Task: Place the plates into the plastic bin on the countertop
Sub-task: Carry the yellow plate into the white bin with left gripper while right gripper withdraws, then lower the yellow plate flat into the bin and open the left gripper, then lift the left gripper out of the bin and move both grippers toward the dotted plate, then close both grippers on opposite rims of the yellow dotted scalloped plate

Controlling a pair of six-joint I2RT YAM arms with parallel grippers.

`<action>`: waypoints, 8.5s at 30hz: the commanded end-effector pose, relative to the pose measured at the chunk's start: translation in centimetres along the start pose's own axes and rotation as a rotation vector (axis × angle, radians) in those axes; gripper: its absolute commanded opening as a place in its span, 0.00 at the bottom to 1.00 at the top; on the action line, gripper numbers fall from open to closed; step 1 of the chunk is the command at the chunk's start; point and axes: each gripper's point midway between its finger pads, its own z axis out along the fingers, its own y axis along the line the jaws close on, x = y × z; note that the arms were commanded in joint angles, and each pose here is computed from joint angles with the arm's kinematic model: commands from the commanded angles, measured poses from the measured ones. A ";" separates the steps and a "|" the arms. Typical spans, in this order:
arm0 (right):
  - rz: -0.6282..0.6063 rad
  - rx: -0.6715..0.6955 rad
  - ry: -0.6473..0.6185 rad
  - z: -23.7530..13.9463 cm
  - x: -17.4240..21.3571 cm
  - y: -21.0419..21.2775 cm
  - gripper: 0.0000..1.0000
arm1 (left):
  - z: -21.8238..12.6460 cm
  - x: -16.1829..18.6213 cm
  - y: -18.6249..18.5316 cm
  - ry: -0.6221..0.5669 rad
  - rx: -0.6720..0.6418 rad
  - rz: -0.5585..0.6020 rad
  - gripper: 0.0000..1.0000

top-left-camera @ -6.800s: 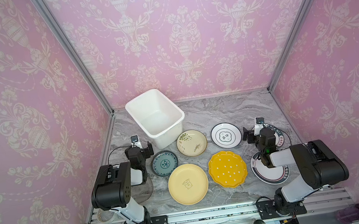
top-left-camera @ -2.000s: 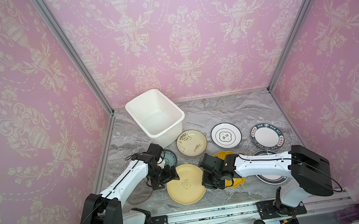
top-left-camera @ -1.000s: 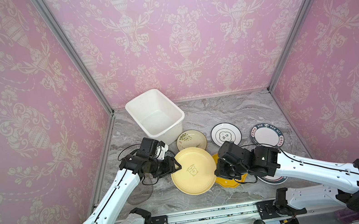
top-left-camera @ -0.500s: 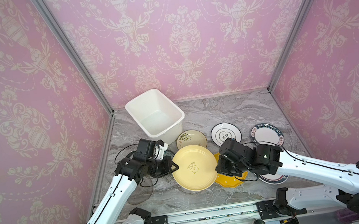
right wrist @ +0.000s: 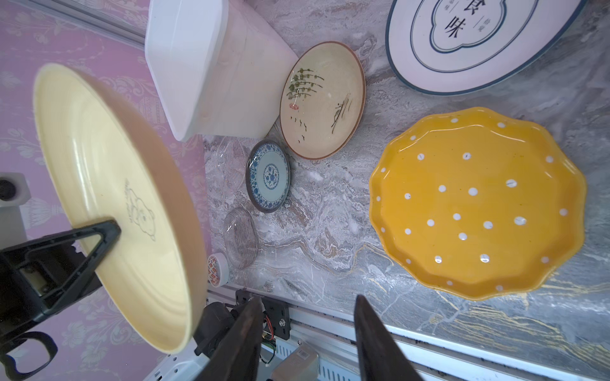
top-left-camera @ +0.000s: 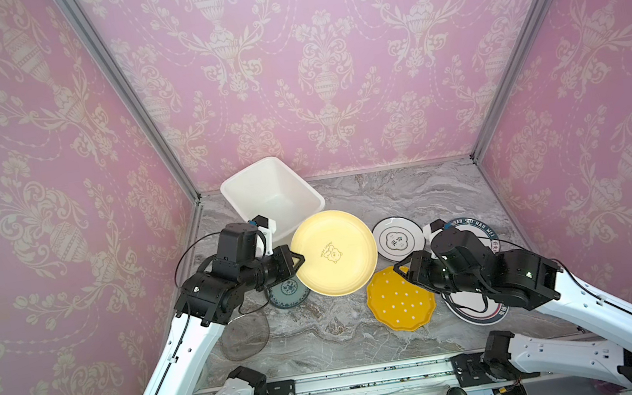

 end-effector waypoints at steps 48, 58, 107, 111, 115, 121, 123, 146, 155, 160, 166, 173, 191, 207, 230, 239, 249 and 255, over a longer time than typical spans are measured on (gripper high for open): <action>-0.119 0.114 0.103 1.7 1.6 -2.2 0.47 | 11.5 -19.5 17.2 -0.127 -0.816 -0.245 0.00; -0.122 0.121 0.118 2.2 1.7 -1.9 0.47 | 13.4 -19.4 19.2 -0.144 -0.796 -0.409 0.00; -0.096 0.113 0.122 3.3 1.9 -1.7 0.46 | 19.0 -19.1 18.8 -0.434 -0.717 -1.134 0.00; -0.094 0.113 0.124 3.4 1.9 -1.8 0.47 | 19.3 -18.8 19.3 -0.433 -0.738 -1.142 0.01; -0.095 0.119 0.123 3.4 2.0 -2.0 0.47 | 19.3 -18.2 19.8 -0.425 -0.772 -1.138 0.08; -0.096 0.124 0.126 3.7 2.0 -2.0 0.47 | 19.2 -17.3 20.4 -0.412 -0.811 -1.137 0.17; -0.095 0.123 0.126 3.7 2.0 -1.9 0.47 | 19.2 -17.1 20.6 -0.408 -0.824 -1.133 0.18; -0.087 0.132 0.116 3.4 1.9 -2.6 0.48 | 19.8 -15.5 22.2 -0.352 -0.898 -1.083 0.50; -0.120 0.123 0.090 3.1 1.0 -1.9 0.60 | 18.0 -16.7 20.1 -0.337 -0.850 -0.974 0.66; -0.133 0.128 0.096 3.3 0.8 -1.6 0.64 | 16.7 -15.8 19.5 -0.357 -0.817 -0.973 0.66; -0.131 0.123 0.094 3.2 0.7 -1.3 0.66 | 16.1 -13.5 20.2 -0.367 -0.783 -0.999 0.72; -0.134 0.132 0.091 2.8 0.6 -1.5 0.69 | 15.4 -12.8 20.1 -0.353 -0.782 -0.964 0.81; -0.146 0.131 0.096 3.3 0.4 -0.9 0.70 | 11.8 -16.9 17.5 -0.218 -0.965 -0.783 0.96; -0.151 0.269 0.066 3.3 -0.7 -7.7 0.69 | 8.1 -18.8 7.2 -0.039 -0.611 -0.086 0.99; 0.047 0.437 0.272 6.9 -1.2 -16.1 0.88 | 12.9 3.5 4.9 0.422 -0.221 -0.159 0.99; 0.049 0.298 0.315 10.4 -2.4 -16.0 0.88 | 16.5 8.3 4.1 0.493 -0.167 -0.315 0.99; -0.012 0.332 0.365 11.8 -2.2 -17.8 0.88 | 19.5 15.3 1.8 0.706 -0.190 -0.301 0.99; -0.027 0.354 0.378 11.7 -1.7 -18.8 0.88 | 21.1 18.2 1.6 0.783 -0.201 -0.317 0.99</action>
